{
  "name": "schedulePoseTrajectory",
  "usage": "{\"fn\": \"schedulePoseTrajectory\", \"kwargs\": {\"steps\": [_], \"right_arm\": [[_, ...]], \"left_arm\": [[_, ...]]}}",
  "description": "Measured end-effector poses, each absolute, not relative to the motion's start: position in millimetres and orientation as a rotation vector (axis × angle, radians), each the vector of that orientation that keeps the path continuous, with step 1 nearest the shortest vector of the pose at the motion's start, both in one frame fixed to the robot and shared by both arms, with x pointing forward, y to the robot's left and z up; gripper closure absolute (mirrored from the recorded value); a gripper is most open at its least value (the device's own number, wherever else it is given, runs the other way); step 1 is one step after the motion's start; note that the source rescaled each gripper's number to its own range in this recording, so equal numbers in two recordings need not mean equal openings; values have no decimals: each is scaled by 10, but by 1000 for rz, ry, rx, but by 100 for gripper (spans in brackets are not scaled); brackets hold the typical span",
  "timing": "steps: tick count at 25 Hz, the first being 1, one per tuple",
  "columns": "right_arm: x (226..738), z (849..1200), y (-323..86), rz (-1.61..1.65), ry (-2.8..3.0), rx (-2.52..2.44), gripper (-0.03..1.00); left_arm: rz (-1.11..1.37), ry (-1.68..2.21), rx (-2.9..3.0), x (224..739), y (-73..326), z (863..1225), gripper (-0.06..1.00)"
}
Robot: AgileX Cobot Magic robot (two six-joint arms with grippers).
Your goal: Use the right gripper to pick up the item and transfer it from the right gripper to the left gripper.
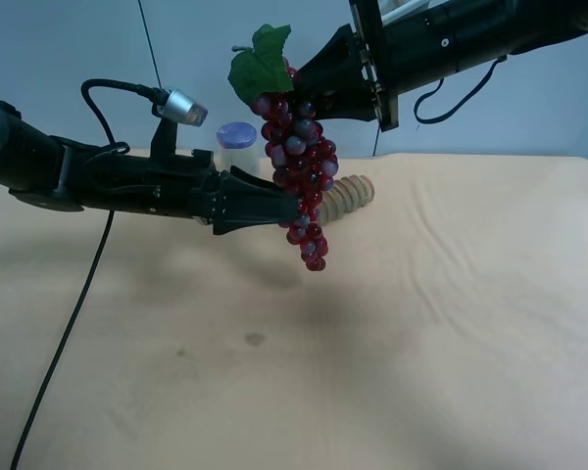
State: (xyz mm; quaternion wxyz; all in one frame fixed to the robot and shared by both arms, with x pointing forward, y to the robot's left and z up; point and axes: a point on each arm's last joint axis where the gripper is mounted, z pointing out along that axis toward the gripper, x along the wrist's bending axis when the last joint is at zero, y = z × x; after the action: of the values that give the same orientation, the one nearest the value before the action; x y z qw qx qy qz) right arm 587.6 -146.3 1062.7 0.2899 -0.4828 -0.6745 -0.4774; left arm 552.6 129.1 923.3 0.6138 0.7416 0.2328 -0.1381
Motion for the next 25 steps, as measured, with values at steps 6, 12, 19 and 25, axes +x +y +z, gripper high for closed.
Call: {"fn": "schedulePoseTrajectory", "kwargs": {"steps": [6, 12, 19, 25], "right_arm": [[5884, 10626, -1464, -1279, -1799, -1296, 96], [5897, 10624, -1467, -1289, -1799, -1310, 96], [5896, 10624, -1464, -1288, -1800, -1310, 96], [5894, 10624, -1460, -1288, -1800, -1309, 96]], "left_arm": [[-288, 508, 1703, 5596, 1272, 9300, -6], [-306, 465, 1714, 5541, 1145, 9310, -6], [-267, 436, 1851, 5389, 810, 9201, -6], [-293, 469, 1820, 5423, 875, 9221, -6]]}}
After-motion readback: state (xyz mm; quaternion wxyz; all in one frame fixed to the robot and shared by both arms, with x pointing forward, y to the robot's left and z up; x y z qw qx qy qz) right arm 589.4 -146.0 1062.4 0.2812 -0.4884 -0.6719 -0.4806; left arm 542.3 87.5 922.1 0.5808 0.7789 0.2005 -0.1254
